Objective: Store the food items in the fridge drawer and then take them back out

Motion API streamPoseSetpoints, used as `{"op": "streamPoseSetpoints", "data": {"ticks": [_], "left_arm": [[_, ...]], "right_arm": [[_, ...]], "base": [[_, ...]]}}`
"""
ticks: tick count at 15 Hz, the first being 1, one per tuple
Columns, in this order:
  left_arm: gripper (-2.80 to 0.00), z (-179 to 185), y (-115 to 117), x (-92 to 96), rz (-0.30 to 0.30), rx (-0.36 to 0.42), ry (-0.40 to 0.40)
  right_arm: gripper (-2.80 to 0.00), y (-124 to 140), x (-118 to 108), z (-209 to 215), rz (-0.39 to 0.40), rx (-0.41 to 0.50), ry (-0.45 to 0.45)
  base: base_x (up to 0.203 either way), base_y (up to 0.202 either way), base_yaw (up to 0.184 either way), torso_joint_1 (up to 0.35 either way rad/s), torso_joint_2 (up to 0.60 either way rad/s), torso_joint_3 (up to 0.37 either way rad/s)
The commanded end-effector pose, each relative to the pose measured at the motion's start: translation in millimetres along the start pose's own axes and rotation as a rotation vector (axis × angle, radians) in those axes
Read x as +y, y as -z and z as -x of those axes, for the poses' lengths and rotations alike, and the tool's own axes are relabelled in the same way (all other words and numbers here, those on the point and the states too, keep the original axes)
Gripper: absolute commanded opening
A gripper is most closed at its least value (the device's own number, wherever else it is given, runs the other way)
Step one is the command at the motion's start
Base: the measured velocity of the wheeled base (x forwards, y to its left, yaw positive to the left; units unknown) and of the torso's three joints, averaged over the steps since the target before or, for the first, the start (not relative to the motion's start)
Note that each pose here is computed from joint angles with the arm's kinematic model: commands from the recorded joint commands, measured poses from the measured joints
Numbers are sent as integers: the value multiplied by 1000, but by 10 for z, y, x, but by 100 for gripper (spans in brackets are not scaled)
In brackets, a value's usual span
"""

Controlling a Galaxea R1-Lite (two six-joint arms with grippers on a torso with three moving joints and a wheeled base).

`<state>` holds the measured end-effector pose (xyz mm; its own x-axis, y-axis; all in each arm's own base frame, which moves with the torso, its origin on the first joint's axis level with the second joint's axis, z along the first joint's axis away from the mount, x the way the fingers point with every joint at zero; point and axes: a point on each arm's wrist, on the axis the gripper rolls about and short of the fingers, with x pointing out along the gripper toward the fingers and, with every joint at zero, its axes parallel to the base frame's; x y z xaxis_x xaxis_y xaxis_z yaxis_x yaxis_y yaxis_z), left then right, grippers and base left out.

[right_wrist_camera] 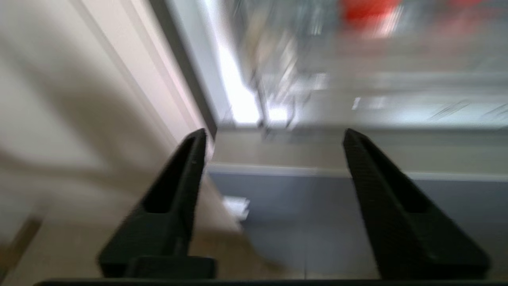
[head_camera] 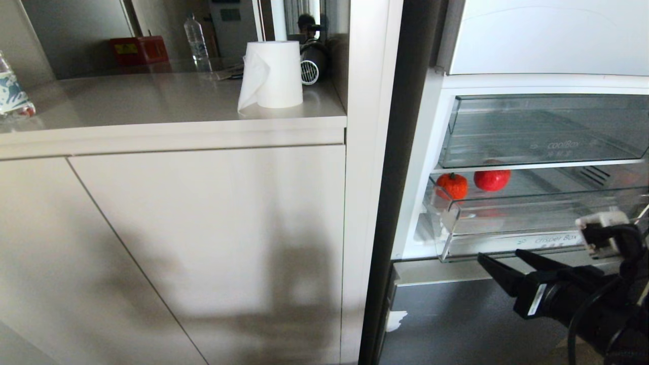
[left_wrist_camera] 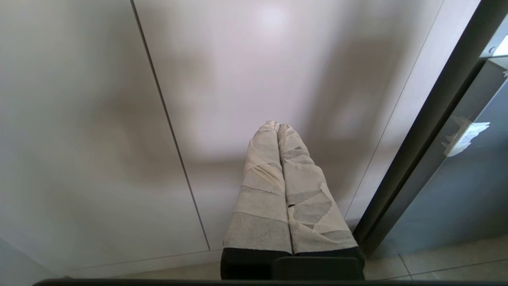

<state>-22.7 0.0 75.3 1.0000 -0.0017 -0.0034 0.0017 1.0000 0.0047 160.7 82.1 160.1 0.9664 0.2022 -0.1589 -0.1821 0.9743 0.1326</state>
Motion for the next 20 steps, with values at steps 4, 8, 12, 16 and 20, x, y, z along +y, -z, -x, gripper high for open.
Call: {"op": "streamPoseSetpoints", "data": {"ticks": [4,8,12,16,20], "left_arm": [[-280,0,0,0,0,0,0],[-280,0,0,0,0,0,0],[-280,0,0,0,0,0,0],[-280,0,0,0,0,0,0],[-280,0,0,0,0,0,0]], "right_arm": [[-280,-822,-127,151,-20,-28,111],[-280,-945,-275,-315,18,129,227],[-280,-965,-305,-812,31,182,251],[-280,-907,-306,-1140,55,237,256],[-280,-1070,-286,-1091,76,353,270]], "base": [[0,0,0,0,0,0],[0,0,0,0,0,0],[0,0,0,0,0,0],[0,0,0,0,0,0],[0,0,0,0,0,0]]}}
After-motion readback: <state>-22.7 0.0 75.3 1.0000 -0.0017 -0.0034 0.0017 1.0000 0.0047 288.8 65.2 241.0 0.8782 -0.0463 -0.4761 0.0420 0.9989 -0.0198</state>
